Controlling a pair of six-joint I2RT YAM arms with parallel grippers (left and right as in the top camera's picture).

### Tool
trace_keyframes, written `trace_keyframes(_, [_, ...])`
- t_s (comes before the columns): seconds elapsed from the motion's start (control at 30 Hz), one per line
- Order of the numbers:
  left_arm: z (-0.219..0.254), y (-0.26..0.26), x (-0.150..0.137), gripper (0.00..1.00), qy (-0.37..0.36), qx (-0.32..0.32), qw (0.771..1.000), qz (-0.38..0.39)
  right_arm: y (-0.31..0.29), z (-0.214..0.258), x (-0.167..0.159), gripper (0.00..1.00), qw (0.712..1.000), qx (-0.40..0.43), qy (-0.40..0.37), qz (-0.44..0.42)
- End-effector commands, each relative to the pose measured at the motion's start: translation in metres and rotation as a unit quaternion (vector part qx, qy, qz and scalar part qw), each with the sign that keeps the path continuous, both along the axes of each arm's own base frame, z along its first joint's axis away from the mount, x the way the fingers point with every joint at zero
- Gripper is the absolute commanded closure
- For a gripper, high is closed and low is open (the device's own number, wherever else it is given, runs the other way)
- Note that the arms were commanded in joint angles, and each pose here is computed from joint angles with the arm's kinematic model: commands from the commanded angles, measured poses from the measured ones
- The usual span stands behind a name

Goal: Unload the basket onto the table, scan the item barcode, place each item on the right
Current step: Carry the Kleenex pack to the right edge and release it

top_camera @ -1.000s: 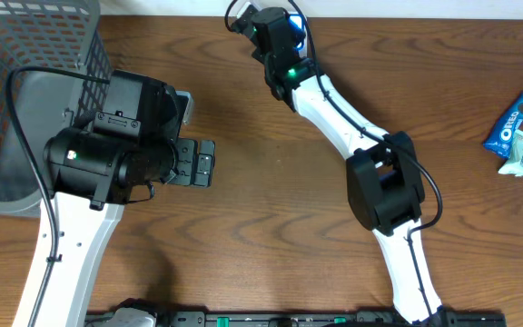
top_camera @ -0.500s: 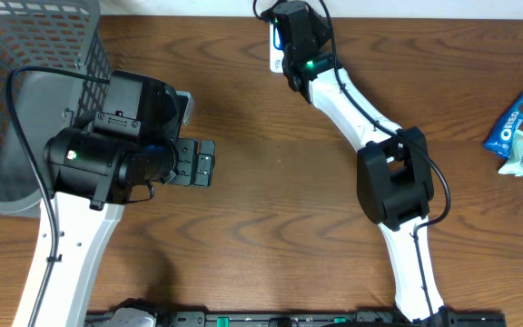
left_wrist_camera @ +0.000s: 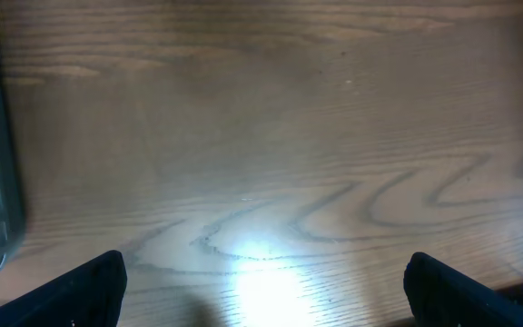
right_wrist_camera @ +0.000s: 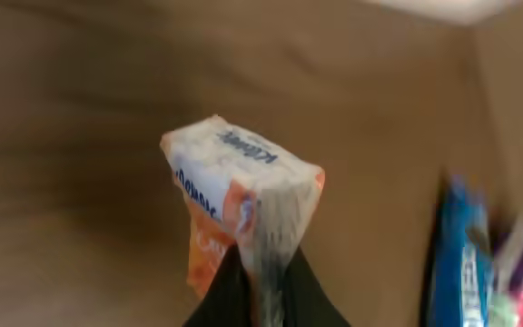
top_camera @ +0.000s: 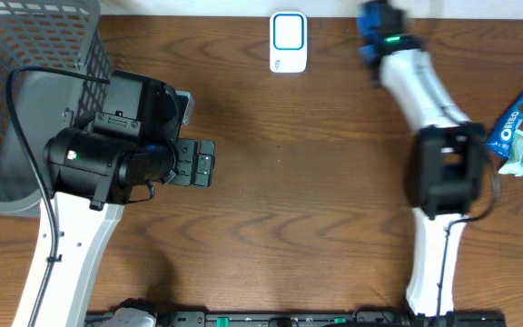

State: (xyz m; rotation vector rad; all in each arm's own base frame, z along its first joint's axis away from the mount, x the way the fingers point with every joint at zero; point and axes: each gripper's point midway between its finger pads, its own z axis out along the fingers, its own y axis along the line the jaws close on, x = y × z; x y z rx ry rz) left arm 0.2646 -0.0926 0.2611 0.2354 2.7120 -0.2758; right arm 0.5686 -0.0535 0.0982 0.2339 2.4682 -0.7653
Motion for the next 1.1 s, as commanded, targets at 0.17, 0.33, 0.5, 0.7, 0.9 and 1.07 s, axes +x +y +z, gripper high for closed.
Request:
trace_keyframes(0.17, [0.002,0.003,0.002,0.02,-0.003,0.005,1.0,0.006,-0.112,0.02,-0.04,0.99,0.978,0.125,-0.045,-0.161])
trace_keyframes(0.33, [0.002,0.003,0.002,0.02,-0.003,0.005,1.0,0.006,-0.162,0.018,-0.063,0.99,0.97,0.118,-0.039,-0.207])
trace_keyframes(0.5, [0.002,0.003,0.002,0.02,-0.003,0.005,1.0,0.006,-0.206,0.017,-0.085,0.99,0.96,0.116,-0.041,-0.25])
trace_keyframes(0.7, [0.002,0.003,0.002,0.02,-0.003,0.005,1.0,0.006,-0.241,0.015,-0.11,0.77,0.949,0.119,-0.037,-0.288])
trace_keyframes(0.9, [0.002,0.003,0.002,0.02,-0.003,0.005,1.0,0.006,-0.247,0.011,-0.12,0.46,0.946,0.132,-0.027,-0.296])
trace_keyframes(1.07, [0.002,0.003,0.002,0.02,-0.003,0.005,1.0,0.006,-0.242,0.009,-0.126,0.37,0.944,0.136,-0.015,-0.301])
